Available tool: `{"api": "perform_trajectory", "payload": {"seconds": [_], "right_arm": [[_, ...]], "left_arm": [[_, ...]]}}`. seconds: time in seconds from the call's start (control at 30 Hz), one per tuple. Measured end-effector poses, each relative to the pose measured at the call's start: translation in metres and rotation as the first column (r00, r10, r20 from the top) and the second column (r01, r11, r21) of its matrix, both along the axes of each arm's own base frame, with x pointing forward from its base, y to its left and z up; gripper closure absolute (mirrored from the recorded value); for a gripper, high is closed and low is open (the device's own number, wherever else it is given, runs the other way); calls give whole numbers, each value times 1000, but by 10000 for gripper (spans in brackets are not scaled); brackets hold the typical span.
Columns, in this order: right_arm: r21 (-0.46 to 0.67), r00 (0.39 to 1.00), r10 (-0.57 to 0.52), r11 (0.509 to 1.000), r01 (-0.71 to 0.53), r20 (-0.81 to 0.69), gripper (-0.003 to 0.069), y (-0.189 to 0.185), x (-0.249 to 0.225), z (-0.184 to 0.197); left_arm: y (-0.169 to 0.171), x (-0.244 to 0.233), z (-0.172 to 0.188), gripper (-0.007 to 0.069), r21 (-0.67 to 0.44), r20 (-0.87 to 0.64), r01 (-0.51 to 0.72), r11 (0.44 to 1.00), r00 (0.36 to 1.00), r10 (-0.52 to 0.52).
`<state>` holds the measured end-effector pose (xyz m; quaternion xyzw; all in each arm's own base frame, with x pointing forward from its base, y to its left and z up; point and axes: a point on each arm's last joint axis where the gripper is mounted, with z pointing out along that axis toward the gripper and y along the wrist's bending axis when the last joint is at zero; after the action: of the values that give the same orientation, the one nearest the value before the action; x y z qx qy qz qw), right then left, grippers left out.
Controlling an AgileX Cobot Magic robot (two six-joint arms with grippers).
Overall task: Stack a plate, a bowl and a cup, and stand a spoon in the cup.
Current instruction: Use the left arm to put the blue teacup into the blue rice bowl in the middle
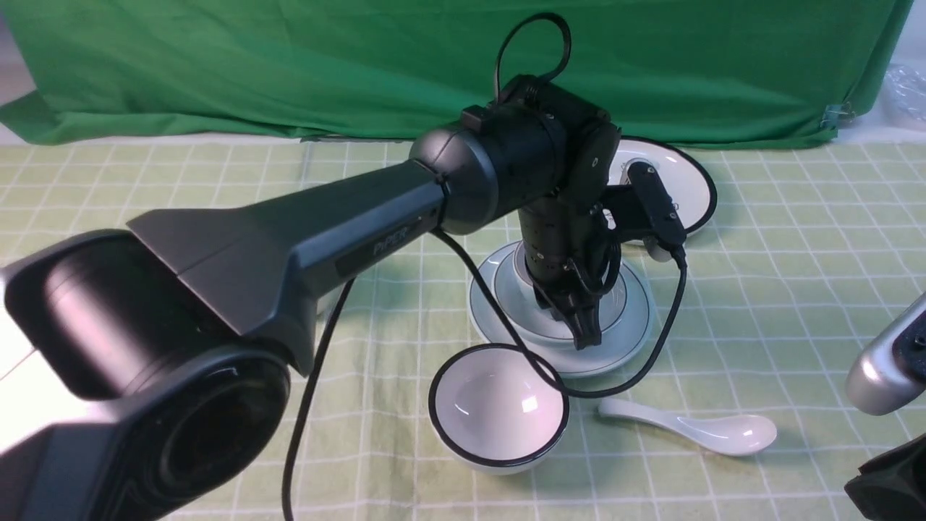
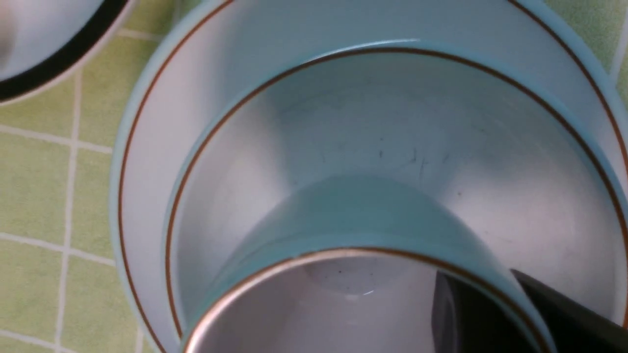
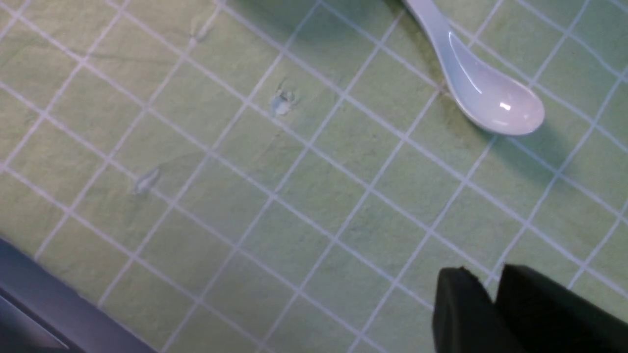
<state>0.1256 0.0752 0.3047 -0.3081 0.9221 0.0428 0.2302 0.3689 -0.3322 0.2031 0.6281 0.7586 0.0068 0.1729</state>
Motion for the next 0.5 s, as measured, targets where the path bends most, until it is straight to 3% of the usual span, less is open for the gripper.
{"api": "perform_trajectory", "payload": {"seconds": [0.1, 0.33, 0.5], "right_arm": [[-1, 1000, -1, 1000, 1, 0, 466, 0, 0, 0], [-5, 999, -6, 1000, 6, 39, 222, -1, 3, 1], [4, 997, 12, 1000, -12, 76, 203, 3, 9, 1]], "left_arm": [[0, 0, 0, 536, -3, 2, 0, 1000, 1000, 0], [0, 0, 13, 332, -35, 36, 0, 999, 999, 1], [6, -6, 41, 217, -58, 51, -12, 998, 999, 15]]}}
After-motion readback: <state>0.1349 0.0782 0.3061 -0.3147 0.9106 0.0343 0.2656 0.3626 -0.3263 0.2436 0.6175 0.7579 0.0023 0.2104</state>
